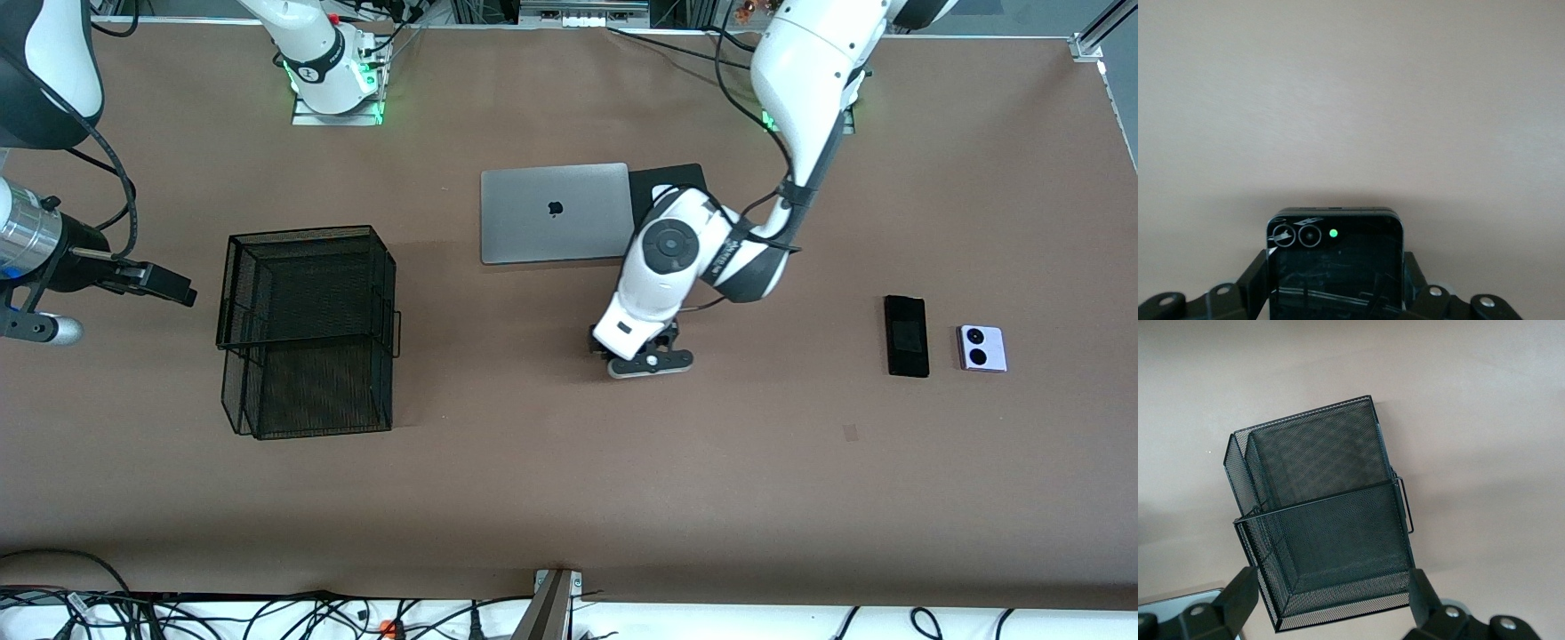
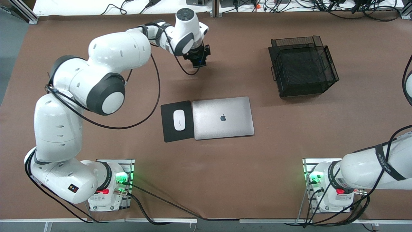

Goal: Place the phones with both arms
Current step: 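Lower the flip phone beside the laptop and open the left gripper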

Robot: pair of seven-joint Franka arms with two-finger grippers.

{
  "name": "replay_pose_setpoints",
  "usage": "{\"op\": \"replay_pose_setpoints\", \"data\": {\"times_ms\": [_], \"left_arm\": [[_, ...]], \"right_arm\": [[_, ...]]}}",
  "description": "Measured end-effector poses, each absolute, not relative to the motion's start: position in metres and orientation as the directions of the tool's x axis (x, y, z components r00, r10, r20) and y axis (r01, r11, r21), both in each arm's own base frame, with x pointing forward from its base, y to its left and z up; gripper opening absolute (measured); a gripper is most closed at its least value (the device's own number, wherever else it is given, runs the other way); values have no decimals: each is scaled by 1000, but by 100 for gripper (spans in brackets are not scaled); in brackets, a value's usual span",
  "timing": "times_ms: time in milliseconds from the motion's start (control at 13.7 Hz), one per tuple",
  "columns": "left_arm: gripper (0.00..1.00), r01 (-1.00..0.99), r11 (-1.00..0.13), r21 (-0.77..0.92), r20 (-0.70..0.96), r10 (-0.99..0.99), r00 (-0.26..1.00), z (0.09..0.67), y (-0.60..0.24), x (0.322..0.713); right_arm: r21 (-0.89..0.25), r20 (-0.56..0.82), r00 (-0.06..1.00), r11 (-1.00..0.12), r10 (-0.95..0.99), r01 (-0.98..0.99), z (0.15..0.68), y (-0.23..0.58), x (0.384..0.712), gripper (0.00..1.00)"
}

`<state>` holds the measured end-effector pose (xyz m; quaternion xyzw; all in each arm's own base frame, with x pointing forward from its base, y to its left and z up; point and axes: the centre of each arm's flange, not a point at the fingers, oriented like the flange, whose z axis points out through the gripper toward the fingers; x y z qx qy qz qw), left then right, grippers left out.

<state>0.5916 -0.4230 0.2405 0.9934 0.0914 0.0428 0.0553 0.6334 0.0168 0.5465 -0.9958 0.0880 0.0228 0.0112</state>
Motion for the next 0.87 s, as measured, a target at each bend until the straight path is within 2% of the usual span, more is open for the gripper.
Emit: {"op": "replay_pose_setpoints", "data": {"times_ms": [437, 874], "left_arm": [[81, 193, -968, 159, 87, 209, 974, 204, -489, 589], [81, 125, -982, 142, 105, 141, 984, 178, -523, 567]], "right_arm": [[-18, -47, 983, -984, -175, -176, 546, 17, 633, 100], [-18, -48, 983, -984, -175, -176, 546, 17, 633, 100]]}}
